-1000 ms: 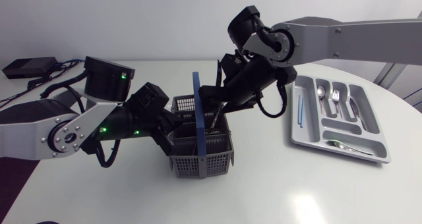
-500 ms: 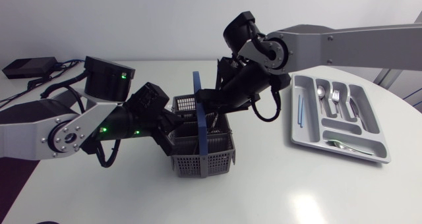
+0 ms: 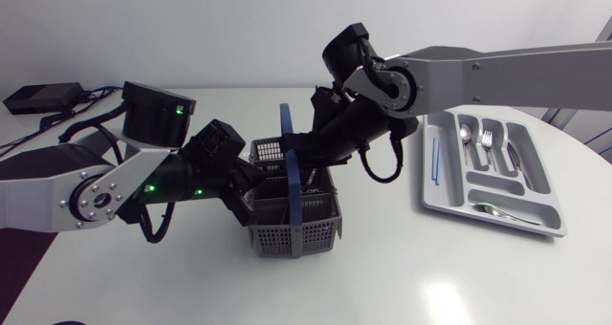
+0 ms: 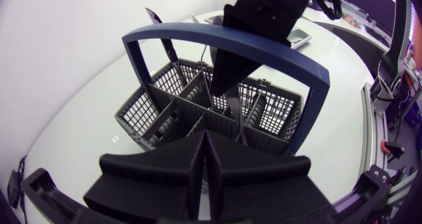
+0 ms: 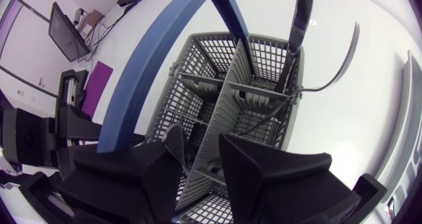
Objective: Sort the cutlery from the basket into the organizer compartments.
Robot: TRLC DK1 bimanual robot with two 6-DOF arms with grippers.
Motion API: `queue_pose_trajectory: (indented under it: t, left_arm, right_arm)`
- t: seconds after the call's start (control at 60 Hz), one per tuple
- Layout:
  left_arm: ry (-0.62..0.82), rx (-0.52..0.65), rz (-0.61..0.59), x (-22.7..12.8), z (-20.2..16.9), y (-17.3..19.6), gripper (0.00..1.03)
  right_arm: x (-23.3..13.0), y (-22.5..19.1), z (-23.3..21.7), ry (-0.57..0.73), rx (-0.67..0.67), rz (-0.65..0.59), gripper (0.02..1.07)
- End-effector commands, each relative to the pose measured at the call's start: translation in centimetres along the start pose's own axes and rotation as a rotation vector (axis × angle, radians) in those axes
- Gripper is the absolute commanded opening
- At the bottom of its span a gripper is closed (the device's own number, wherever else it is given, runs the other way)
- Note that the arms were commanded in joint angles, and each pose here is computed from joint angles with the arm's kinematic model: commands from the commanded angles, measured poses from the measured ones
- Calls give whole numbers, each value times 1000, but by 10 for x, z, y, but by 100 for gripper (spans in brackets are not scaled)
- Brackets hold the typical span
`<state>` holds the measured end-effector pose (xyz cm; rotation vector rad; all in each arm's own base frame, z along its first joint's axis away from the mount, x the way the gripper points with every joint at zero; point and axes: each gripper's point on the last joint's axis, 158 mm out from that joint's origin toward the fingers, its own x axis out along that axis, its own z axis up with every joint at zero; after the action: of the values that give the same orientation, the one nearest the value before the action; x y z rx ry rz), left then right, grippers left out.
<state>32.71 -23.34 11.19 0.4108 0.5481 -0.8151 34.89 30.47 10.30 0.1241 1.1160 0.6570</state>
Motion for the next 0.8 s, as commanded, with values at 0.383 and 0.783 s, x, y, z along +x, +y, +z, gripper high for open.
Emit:
queue_pose_trajectory:
  t: [0.383,0.783]
  left_arm:
    - [-23,-16,21,-3,9,6,4]
    - [-7,10,-110,-10,11,-31,4]
  right_arm:
    - [-6,-6,-16,25,54,7,16]
    - [-19,3,-17,6,21,46,7]
